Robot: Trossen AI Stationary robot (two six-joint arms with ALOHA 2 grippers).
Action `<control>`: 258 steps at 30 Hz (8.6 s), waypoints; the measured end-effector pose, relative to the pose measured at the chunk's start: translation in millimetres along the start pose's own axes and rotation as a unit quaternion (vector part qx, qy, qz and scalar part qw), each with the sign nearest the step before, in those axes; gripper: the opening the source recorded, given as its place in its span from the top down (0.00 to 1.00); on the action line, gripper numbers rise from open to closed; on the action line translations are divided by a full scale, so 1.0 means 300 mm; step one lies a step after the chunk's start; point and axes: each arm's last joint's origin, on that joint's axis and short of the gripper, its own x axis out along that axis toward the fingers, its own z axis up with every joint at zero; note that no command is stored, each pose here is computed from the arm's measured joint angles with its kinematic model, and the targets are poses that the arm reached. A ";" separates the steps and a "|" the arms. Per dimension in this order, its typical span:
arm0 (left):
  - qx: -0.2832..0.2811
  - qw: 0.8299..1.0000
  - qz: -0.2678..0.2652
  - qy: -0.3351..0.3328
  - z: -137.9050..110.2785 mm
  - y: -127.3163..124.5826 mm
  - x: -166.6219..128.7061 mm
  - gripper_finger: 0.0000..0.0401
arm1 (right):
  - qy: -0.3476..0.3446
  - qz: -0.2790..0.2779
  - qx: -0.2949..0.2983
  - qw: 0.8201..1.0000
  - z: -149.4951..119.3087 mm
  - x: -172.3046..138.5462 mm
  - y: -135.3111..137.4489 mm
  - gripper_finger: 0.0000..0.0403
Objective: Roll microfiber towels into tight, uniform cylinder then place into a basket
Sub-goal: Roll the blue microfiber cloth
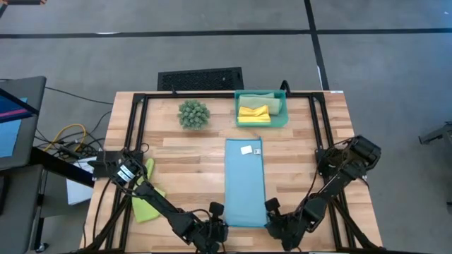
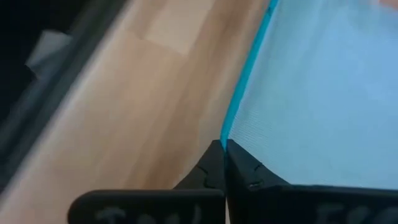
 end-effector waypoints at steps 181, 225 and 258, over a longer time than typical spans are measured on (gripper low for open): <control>-0.028 0.999 0.039 -0.008 0.132 0.089 0.081 0.74 | -0.064 -0.092 0.049 0.992 0.029 0.198 -0.100 0.74; 0.009 0.999 0.018 0.032 0.013 0.074 0.119 0.90 | -0.063 -0.064 0.024 0.996 0.056 0.077 -0.075 0.61; -0.040 0.998 -0.016 0.053 0.003 0.068 0.118 0.99 | 0.006 -0.052 -0.065 0.997 -0.017 0.131 -0.022 0.80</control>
